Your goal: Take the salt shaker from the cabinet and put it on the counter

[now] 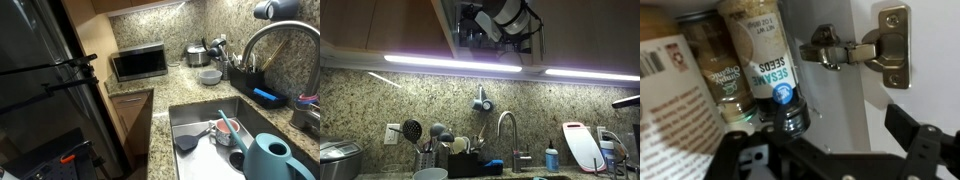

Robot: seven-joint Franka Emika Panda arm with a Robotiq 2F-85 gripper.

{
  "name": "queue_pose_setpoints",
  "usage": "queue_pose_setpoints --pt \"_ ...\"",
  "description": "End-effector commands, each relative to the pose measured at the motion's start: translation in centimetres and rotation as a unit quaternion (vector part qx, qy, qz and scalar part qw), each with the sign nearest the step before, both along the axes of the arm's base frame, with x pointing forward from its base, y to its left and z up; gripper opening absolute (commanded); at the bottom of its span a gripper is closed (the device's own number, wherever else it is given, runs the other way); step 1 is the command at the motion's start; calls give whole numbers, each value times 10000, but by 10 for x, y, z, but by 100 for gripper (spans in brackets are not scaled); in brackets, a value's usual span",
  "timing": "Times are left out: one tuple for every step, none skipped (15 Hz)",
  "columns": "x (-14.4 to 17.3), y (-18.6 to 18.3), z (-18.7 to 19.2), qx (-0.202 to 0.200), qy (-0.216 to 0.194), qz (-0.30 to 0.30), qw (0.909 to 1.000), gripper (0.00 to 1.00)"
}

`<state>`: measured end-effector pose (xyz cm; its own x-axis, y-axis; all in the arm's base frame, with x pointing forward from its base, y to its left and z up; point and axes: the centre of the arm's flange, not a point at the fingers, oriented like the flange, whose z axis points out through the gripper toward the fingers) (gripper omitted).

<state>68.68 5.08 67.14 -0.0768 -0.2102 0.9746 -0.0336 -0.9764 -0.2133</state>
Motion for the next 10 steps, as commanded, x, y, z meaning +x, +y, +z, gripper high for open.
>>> queue_pose_setpoints --pt "-15 6 -19 -30 -180 -122 9998 100" --pt "-13 5 -18 21 -245 -188 9995 100" --pt "-12 3 -18 47 -224 -244 9994 100" --pt "-10 1 -18 121 -319 -304 9990 100" --pt "-9 -2 -18 192 -347 -389 9985 100" --pt "-8 -3 -18 193 -339 -463 9982 100" --pt "-6 -4 -19 198 -350 -523 9978 100" --pt "-5 -4 -21 182 -380 -553 9976 100" --pt "-4 -4 -22 181 -364 -611 9973 100" --pt "-3 -4 -26 168 -374 -647 9971 100"
